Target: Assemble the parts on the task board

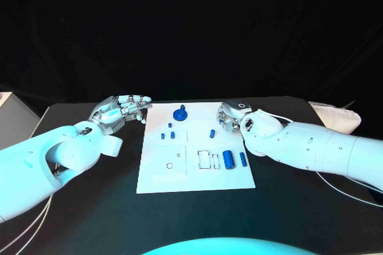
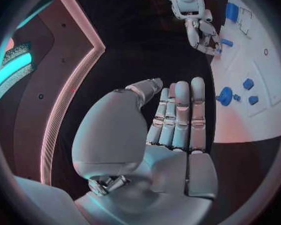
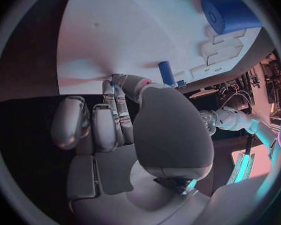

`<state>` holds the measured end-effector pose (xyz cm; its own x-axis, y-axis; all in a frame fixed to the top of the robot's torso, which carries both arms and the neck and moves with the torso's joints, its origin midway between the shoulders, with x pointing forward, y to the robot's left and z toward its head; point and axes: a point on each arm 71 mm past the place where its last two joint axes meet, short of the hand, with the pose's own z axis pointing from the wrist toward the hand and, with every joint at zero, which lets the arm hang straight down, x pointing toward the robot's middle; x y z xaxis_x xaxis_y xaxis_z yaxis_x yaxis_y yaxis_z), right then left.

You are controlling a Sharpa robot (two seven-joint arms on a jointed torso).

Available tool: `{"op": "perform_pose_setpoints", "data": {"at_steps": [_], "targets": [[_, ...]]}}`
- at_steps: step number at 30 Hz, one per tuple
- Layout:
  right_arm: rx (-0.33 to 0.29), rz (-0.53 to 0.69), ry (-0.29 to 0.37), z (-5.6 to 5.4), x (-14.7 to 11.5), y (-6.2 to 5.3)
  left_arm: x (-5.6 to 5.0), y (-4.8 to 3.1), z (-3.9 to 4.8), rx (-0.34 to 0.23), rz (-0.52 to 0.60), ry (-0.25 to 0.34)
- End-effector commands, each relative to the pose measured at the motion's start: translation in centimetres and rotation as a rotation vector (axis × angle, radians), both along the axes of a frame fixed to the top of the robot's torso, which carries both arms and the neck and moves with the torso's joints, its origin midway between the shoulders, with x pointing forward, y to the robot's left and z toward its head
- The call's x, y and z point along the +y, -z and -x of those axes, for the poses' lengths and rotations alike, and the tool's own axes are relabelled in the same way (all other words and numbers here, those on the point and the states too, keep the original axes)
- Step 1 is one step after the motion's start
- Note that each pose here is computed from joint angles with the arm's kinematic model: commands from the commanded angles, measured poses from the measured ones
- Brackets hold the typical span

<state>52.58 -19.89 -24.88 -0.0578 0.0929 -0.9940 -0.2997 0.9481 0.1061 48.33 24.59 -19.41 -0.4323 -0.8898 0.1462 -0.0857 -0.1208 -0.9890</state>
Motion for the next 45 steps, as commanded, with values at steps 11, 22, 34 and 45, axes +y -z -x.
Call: {"op": "perform_pose_setpoints", "data": {"at_steps": [11,22,34,45], "targets": [[-0.092,-0.080,0.006,1.1,-0.9,-2.7,0.5,0.09,-0.15,0.011,0.017,-0.008],[-0.104,-0.155,-0.103,4.0,1.4,-4.3,0.4,0.10,-0.16,0.011,0.017,-0.009],[-0.079,-0.160,-0.310,7.8,7.6,-3.7,-0.1,0.05,-0.12,0.005,0.023,-0.016],[-0.051,-0.160,-0.361,9.3,10.1,-1.2,-0.5,0.05,-0.04,0.003,0.029,-0.015]]}}
